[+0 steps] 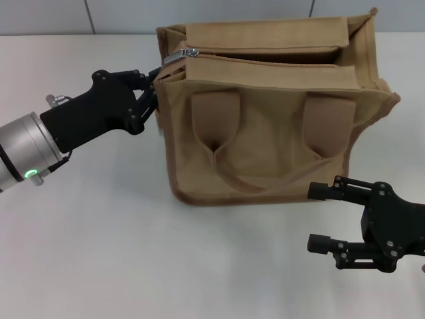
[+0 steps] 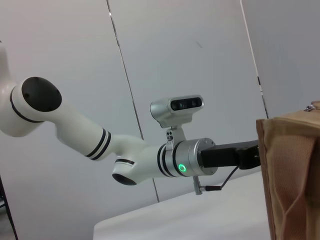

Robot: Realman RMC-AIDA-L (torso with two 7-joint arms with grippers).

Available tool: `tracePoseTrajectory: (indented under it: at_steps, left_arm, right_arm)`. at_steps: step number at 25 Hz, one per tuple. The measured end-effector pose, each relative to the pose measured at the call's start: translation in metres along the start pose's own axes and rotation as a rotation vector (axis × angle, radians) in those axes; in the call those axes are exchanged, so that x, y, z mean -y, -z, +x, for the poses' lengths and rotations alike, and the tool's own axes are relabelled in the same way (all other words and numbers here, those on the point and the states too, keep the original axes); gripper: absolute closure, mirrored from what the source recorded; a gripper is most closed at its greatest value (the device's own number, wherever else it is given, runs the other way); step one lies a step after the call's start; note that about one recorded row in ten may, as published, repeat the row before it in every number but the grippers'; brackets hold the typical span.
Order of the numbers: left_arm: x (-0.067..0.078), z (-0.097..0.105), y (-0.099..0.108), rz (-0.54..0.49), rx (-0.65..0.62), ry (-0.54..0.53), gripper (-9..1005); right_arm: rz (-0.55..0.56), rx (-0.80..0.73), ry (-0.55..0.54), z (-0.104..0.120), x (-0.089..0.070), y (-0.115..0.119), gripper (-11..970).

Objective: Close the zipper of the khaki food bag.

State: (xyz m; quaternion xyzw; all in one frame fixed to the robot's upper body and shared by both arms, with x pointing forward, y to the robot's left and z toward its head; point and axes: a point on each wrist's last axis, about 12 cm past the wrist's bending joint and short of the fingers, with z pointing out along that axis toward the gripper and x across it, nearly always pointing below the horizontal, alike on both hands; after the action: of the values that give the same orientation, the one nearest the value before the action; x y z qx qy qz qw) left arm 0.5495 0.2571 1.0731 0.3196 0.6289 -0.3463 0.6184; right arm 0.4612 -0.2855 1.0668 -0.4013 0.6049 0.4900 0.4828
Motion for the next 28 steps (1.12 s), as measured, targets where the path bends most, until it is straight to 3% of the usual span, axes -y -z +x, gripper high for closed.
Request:
tracePoseTrajectory:
  at_steps: [5, 11, 17, 28]
  left_arm:
    - [0.000, 0.000, 0.000, -0.003, 0.003, 0.003, 921]
    - [0.002, -0.006, 0.004, -0.003, 0.073, 0.015, 981]
    - [0.008, -0.019, 0.004, 0.058, 0.184, 0.007, 981]
    - [0.012, -0.032, -0.014, 0.130, 0.251, 0.006, 981]
  right_arm:
    - [-0.001, 0.002, -0.003, 0.000, 0.000, 0.000, 225]
    - [-0.006, 0.006, -0.003, 0.000, -0.001, 0.000, 230]
    - [-0.039, 0.102, 0.000, -0.007, -0.006, -0.002, 236]
    - [-0.063, 0.172, -0.028, -0.018, -0.004, -0.004, 246]
